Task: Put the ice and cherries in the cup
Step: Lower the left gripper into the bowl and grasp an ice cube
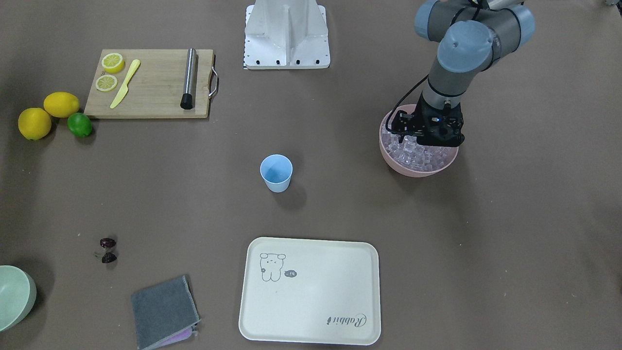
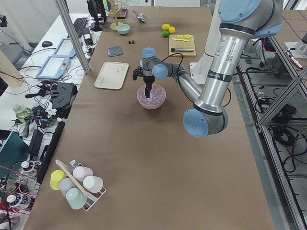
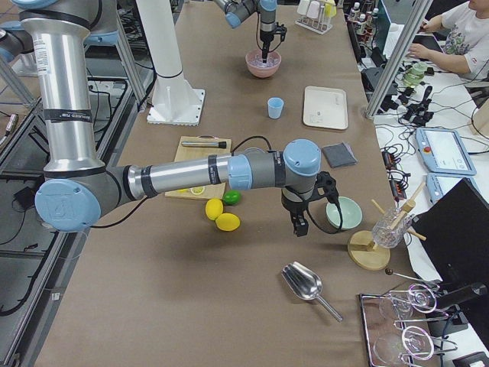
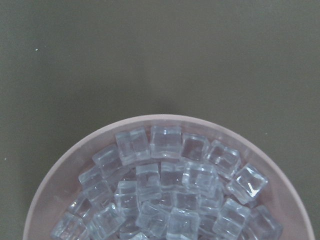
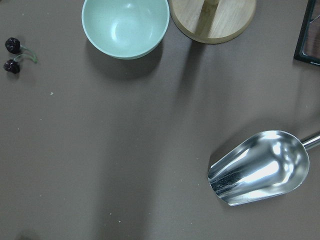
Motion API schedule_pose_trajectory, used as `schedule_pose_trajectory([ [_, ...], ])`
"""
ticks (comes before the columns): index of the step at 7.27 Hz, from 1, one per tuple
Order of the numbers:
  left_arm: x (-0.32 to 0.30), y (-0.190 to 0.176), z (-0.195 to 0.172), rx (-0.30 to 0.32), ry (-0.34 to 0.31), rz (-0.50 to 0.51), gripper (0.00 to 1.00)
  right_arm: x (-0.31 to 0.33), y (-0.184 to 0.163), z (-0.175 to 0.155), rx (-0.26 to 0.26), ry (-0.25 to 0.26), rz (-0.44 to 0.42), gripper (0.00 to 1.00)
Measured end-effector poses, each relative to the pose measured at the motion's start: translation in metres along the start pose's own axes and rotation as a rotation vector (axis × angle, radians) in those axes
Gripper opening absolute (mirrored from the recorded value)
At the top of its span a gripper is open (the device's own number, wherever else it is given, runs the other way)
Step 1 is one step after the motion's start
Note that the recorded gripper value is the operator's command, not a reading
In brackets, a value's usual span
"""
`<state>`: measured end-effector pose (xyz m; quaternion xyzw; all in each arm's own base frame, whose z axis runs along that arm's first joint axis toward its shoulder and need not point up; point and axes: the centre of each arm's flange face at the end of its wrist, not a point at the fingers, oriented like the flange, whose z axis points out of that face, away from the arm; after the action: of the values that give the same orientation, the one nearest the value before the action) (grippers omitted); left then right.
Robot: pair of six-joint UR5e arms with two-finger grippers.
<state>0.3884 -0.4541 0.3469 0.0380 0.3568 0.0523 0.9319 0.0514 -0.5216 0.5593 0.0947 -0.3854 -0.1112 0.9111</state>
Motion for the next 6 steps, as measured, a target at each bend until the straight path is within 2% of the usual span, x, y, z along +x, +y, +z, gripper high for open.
schedule_pose_trajectory([
  [3,-0.003,-0.002,0.018,-0.015,-0.013,-0.009,0.97,0.0,0.001,0.0,-0.001,0.004,0.001,0.99],
  [6,-0.002,-0.003,0.019,-0.018,-0.016,-0.029,0.97,0.001,0.004,0.0,-0.002,0.004,0.003,0.99],
])
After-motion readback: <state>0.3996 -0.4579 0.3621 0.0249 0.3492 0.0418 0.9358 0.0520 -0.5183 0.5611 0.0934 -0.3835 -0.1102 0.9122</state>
